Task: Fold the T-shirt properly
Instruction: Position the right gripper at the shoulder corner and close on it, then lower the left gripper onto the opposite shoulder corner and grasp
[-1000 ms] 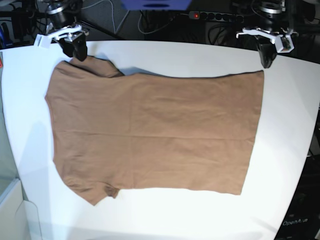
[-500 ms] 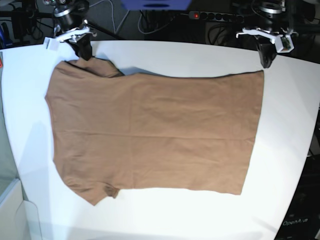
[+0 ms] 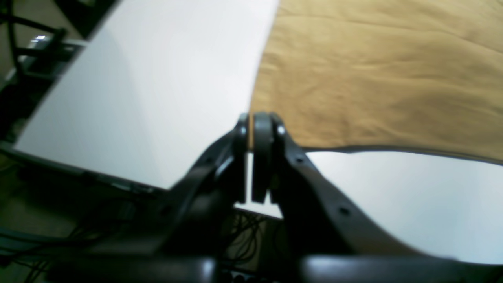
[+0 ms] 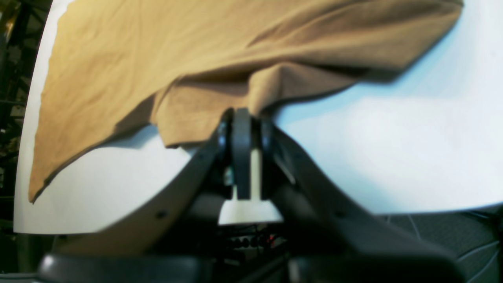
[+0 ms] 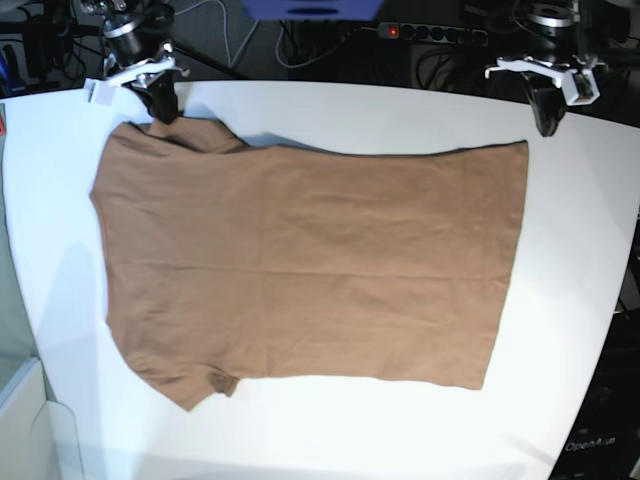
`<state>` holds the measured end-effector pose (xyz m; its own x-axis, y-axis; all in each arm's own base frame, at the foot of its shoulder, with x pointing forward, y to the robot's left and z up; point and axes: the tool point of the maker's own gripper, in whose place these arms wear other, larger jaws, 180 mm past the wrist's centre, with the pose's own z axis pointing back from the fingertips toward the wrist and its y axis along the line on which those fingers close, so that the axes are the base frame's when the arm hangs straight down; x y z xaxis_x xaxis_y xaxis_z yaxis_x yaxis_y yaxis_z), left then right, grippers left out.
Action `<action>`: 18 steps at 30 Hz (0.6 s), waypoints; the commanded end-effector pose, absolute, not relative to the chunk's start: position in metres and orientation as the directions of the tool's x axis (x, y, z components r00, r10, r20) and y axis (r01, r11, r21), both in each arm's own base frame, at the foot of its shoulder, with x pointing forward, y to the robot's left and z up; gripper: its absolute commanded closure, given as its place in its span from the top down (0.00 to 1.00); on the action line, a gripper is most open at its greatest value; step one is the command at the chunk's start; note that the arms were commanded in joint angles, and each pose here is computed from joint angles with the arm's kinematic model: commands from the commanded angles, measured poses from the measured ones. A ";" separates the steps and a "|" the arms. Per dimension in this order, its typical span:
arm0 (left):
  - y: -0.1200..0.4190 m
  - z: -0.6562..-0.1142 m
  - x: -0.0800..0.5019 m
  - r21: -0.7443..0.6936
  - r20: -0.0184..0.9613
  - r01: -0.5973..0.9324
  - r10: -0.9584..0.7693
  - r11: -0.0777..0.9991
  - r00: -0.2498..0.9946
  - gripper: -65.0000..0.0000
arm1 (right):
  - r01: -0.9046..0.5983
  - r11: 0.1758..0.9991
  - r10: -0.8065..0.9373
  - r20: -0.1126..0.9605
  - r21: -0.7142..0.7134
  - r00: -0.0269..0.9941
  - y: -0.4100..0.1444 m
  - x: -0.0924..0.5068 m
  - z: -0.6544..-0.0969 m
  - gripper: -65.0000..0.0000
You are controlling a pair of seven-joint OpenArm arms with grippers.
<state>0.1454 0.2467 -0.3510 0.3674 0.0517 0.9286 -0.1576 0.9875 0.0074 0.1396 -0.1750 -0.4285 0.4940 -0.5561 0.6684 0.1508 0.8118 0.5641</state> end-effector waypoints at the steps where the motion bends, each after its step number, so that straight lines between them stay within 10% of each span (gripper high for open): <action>1: 0.246 -0.341 0.147 0.008 0.940 -0.148 0.043 0.989 0.337 0.02 | 0.138 0.813 -0.555 0.683 0.565 0.474 -0.179 0.141 -0.422 0.01; 6: 0.261 -0.335 0.147 0.038 0.945 -0.174 0.021 0.984 0.325 0.05 | 0.138 0.813 -0.555 0.683 0.565 0.475 -0.179 0.141 -0.422 0.01; 13: 0.264 -0.338 0.149 0.041 0.945 -0.182 0.021 0.982 0.326 0.43 | 0.137 0.814 -0.554 0.682 0.564 0.477 -0.179 0.141 -0.422 0.01; 18: 0.276 -0.360 0.158 0.043 0.938 -0.216 0.035 0.976 0.345 0.47 | 0.136 0.814 -0.552 0.682 0.564 0.479 -0.178 0.141 -0.422 0.01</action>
<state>0.1574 0.2741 -0.3672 0.3658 0.0507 0.9293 -0.2193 0.9751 0.0331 0.1395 -0.1755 -0.4288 0.4963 -0.5516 0.6704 0.1497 0.8150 0.5598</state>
